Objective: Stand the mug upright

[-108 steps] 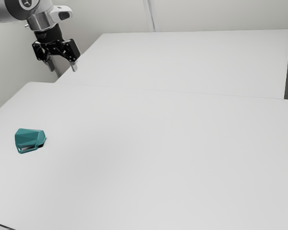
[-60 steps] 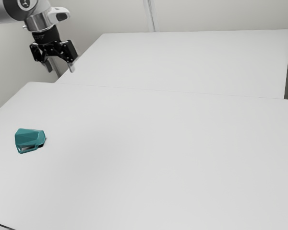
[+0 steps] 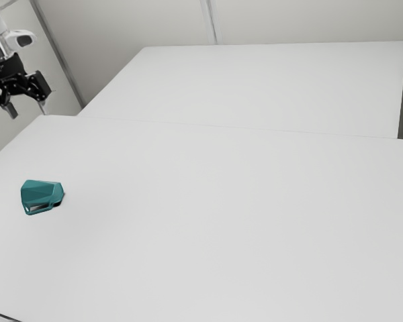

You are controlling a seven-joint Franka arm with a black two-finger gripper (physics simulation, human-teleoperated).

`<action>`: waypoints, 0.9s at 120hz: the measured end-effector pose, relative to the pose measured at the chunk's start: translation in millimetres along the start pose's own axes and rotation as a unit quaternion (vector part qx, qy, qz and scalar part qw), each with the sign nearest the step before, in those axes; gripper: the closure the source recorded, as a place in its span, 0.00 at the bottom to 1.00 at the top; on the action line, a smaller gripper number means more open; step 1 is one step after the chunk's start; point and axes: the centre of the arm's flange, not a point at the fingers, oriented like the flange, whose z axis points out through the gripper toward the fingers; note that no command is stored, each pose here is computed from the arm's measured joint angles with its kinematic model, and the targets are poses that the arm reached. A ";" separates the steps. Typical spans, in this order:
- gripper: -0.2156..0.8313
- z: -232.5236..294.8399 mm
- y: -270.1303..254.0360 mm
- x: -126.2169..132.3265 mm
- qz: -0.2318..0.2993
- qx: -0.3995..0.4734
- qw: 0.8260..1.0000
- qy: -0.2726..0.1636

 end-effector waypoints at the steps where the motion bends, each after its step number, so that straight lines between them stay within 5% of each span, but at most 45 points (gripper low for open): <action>1: 0.22 0.7 -2.7 -0.4 -0.001 0.000 1.000 0.000; 32: 0.22 49.6 -77.3 -20.4 -0.013 -0.031 0.999 0.015; 108: 0.22 162.8 -248.7 -65.7 0.010 -0.153 0.977 0.147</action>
